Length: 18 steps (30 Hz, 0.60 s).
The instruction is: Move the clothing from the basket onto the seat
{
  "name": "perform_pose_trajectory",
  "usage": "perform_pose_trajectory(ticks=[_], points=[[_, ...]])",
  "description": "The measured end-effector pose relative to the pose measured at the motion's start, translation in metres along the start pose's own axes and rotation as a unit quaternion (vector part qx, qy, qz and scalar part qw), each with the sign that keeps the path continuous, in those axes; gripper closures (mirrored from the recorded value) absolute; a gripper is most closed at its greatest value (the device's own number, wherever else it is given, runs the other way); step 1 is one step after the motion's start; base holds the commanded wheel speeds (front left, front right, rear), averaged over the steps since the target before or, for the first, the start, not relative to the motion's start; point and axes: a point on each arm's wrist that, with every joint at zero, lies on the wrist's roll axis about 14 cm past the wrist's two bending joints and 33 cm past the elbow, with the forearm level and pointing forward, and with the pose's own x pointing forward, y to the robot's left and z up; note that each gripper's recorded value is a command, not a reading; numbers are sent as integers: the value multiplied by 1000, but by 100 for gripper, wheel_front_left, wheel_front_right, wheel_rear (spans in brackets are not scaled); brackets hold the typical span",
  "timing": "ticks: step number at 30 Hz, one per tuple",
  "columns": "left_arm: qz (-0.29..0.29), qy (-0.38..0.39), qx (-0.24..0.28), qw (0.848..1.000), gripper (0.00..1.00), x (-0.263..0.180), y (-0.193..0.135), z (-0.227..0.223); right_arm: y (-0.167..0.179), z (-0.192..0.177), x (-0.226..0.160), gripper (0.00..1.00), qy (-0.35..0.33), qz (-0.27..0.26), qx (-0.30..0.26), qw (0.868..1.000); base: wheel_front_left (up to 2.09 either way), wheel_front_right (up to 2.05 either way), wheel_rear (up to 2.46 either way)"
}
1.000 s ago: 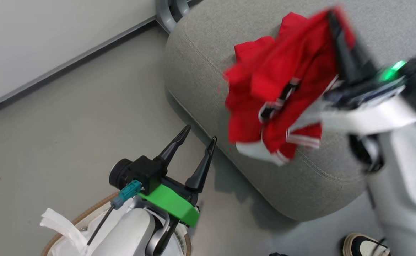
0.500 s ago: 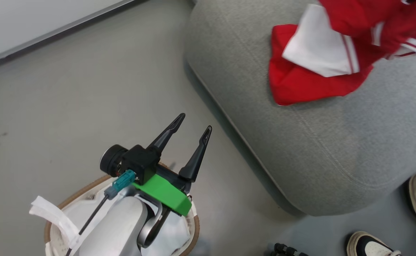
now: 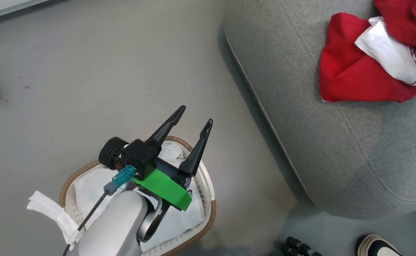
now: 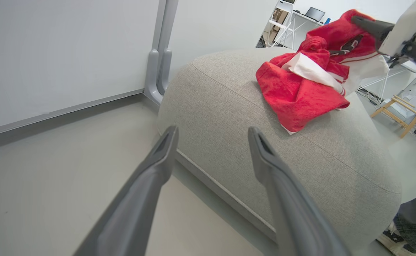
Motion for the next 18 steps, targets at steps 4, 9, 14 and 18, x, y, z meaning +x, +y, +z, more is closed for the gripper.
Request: perform_pose_trajectory(ticks=[4, 9, 14, 18], points=[[-7, 3, -1, 1000, 0, 1, -6, -2, 19, -33, -20, 0, 45, 18, 21, 999, 0, 0, 0], [-21, -2, 1, 1000, 0, 6, -19, 5, 35, -41, -44, 0, 59, 48, 35, 996, 0, 0, 0], [-29, -15, 3, 999, 0, 11, -33, 17, 48, -42, -73, 0, 63, 73, 63, 993, 0, 0, 0], [-18, -23, 5, 1000, 0, 7, -37, 25, 55, -37, -92, 0, 58, 87, 87, 991, 0, 0, 0]])
